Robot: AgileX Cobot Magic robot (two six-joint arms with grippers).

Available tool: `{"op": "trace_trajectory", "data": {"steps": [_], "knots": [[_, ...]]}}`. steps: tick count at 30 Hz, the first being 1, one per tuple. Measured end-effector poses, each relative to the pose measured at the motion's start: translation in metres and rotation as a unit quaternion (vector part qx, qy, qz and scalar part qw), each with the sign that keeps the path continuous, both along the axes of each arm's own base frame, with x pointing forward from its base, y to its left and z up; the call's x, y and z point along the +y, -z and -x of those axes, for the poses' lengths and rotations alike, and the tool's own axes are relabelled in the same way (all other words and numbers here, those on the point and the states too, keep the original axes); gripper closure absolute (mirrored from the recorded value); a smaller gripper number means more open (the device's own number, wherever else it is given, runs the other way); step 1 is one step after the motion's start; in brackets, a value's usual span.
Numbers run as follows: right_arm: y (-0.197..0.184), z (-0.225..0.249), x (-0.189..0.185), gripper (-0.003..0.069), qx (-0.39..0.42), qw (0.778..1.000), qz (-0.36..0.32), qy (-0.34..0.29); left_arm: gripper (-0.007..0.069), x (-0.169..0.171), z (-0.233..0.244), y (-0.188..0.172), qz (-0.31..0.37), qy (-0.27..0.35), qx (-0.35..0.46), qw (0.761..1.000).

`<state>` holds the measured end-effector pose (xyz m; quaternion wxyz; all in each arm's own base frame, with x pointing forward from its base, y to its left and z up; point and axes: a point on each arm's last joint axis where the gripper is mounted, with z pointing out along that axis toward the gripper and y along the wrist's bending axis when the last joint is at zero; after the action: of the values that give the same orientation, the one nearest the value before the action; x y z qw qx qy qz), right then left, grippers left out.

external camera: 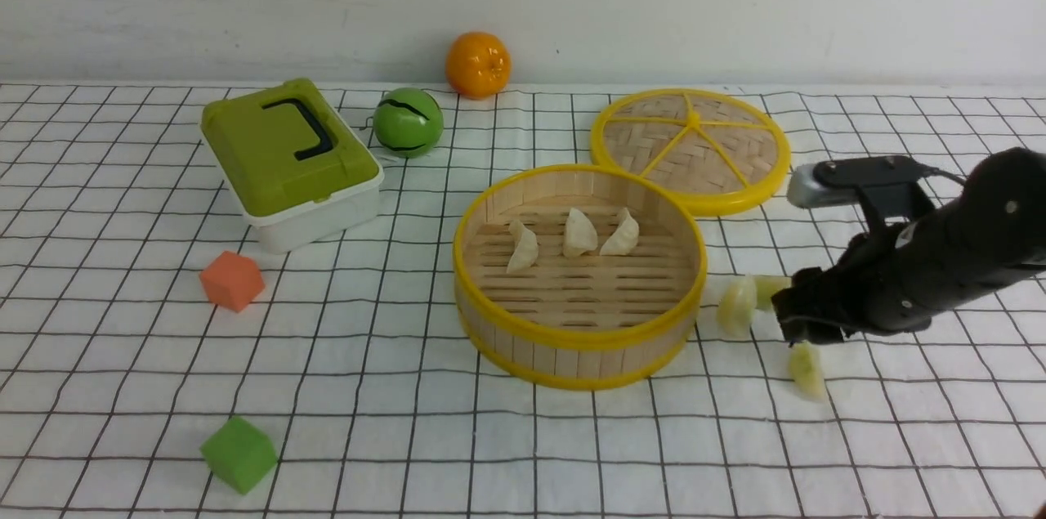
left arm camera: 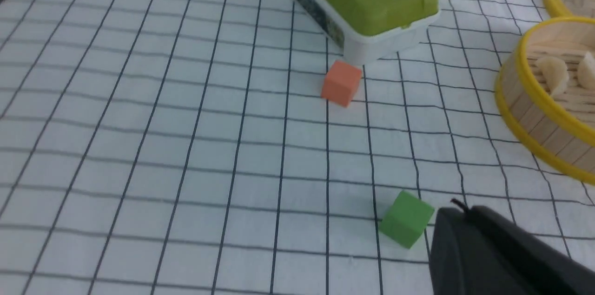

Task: Put the dumplings into the steamer on the table with the white tablecloth.
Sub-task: 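Reach for and grasp a dumpling lying on the table beside the steamer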

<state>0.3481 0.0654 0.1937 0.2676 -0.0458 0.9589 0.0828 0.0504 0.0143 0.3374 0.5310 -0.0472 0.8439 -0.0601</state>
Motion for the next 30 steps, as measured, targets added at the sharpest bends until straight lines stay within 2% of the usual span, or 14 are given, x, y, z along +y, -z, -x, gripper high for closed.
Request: {"op": "trace_trajectory", "data": {"steps": [3, 6, 7, 10, 12, 19, 21, 25, 29, 30], "knots": [[0.015, -0.013, 0.001, 0.023, 0.014, 1.0, -0.008, 0.023, 0.0638, 0.011, 0.016, 0.021, 0.025, -0.021, 0.003, 0.999], [0.027, -0.016, 0.003, 0.0292, 0.037, 0.999, -0.017, 0.035, 0.0638, 0.015, 0.02, 0.026, 0.022, -0.029, 0.012, 0.999], [0.027, -0.016, 0.003, 0.0292, 0.037, 0.999, -0.017, 0.035, 0.0638, 0.015, 0.02, 0.026, 0.021, -0.03, 0.012, 0.999], [0.031, -0.015, 0.003, 0.0433, 0.052, 0.998, -0.016, 0.033, 0.0638, 0.017, 0.019, 0.026, -0.013, -0.027, 0.004, 1.0], [0.03, -0.015, 0.003, 0.0482, 0.054, 0.998, -0.015, 0.032, 0.0638, 0.019, 0.018, 0.025, -0.032, -0.034, -0.004, 0.999], [0.028, -0.014, 0.004, 0.0494, 0.061, 0.998, -0.016, 0.03, 0.0638, 0.026, 0.008, 0.044, -0.116, -0.077, -0.012, 0.99], [0.014, -0.009, 0.004, 0.0521, 0.062, 0.997, -0.023, 0.027, 0.0638, 0.024, 0.002, 0.062, -0.122, -0.082, -0.008, 0.989], [-0.029, -0.005, 0.012, 0.0658, 0.017, 0.998, -0.061, 0.029, 0.0638, 0.021, 0.003, 0.07, -0.094, -0.065, -0.046, 0.992], [-0.063, -0.001, 0.043, 0.0671, -0.032, 0.994, -0.102, -0.006, 0.0638, 0.023, 0.009, 0.073, -0.079, -0.057, -0.085, 0.992], [-0.071, 0.0, 0.064, 0.0671, -0.055, 0.991, -0.123, -0.028, 0.0638, 0.025, 0.011, 0.076, -0.079, -0.059, -0.098, 0.99]]}}
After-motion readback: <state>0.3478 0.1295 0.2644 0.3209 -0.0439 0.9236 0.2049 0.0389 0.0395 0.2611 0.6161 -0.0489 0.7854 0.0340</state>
